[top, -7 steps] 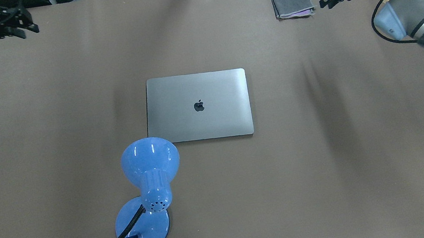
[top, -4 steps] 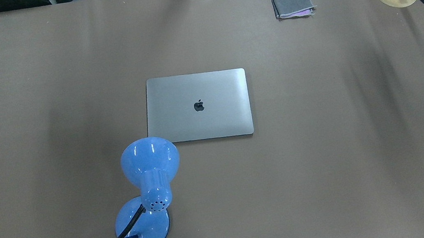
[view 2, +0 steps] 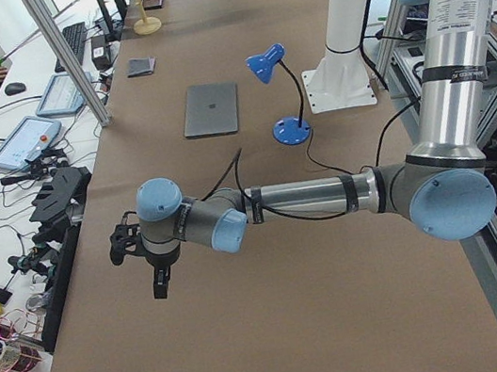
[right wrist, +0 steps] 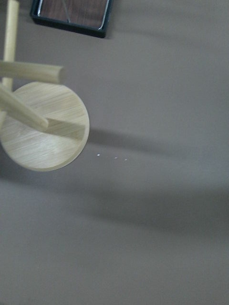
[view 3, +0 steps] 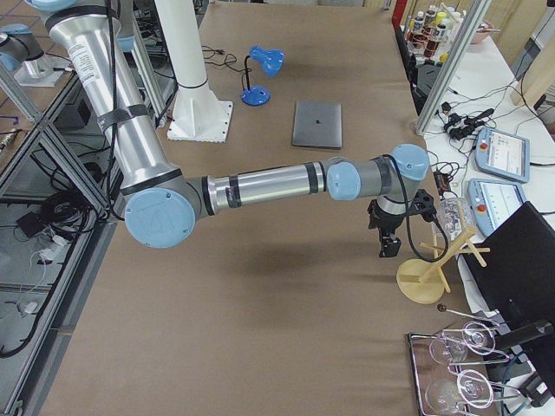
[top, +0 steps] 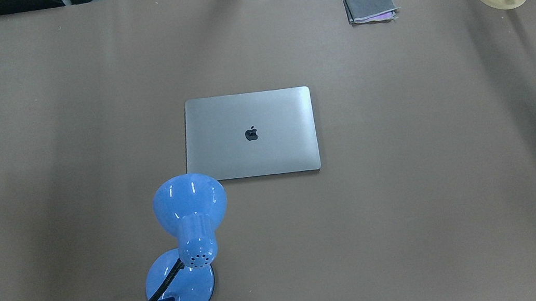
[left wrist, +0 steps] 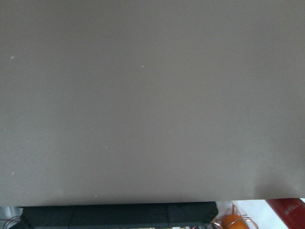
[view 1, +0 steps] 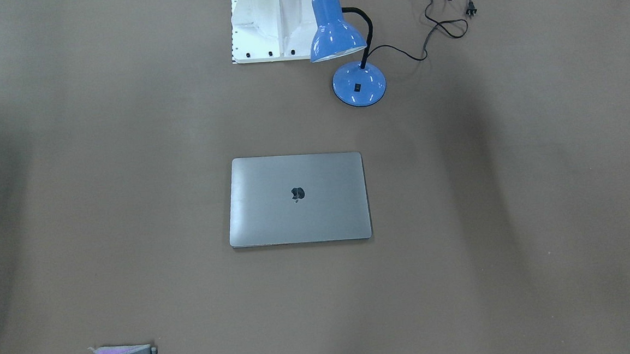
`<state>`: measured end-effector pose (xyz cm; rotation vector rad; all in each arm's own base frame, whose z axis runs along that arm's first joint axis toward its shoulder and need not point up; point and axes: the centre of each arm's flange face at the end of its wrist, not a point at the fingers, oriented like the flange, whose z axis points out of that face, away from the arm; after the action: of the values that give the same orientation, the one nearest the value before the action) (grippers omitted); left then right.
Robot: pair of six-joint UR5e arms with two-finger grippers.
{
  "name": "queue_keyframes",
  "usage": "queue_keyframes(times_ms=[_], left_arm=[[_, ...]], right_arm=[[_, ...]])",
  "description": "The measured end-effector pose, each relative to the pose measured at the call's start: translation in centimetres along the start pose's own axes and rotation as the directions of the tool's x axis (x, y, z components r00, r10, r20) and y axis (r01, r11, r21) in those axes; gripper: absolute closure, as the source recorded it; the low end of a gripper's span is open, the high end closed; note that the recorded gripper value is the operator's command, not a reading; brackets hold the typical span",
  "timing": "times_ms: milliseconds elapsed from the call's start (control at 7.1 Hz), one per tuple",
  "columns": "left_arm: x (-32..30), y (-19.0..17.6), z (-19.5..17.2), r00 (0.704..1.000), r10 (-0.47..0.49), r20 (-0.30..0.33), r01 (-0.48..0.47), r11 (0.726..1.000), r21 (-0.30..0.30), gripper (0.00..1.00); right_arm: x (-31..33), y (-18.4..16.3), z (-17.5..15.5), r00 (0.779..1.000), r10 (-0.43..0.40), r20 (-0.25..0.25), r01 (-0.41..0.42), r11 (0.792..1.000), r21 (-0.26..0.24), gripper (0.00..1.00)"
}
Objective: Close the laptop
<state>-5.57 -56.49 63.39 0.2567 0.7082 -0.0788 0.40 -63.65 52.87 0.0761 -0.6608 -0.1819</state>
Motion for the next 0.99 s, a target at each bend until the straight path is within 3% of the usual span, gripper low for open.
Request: queue_keyframes(times_ms=[141, 282, 563, 704, 986], left_arm=[[-1.6, 2.8, -0.3, 1.000, -0.020, 0.009, 0.020, 1.000, -0.024, 0.02], [-2.1, 6.0, -1.4, 0.999, -0.037, 0.014, 0.037, 0.999, -0.039, 0.02], [-1.8, 11.5, -3.8, 0.997, -0.065, -0.038, 0.062, 0.996, -0.061, 0.02], [-1.6, 12.2, -4.4, 0.993, -0.093, -0.077, 0.087, 0.993, -0.078, 0.02], [0.2, 8.1, -5.7, 0.983, -0.163, -0.082, 0.150, 0.978, -0.143, 0.02]], right_arm=[[-1.1, 3.9, -2.1, 0.999, 0.008, -0.035, -0.011, 0.998, -0.066, 0.00], [-2.0, 8.3, -3.2, 0.999, 0.013, -0.035, -0.017, 0.994, -0.111, 0.00], [-1.5, 14.4, -2.7, 0.998, 0.031, 0.059, -0.023, 0.989, -0.143, 0.00], [-0.7, 15.9, -2.4, 0.994, 0.049, 0.099, -0.035, 0.989, -0.144, 0.00], [0.8, 16.6, -2.9, 0.988, 0.084, 0.129, -0.068, 0.989, -0.128, 0.00]])
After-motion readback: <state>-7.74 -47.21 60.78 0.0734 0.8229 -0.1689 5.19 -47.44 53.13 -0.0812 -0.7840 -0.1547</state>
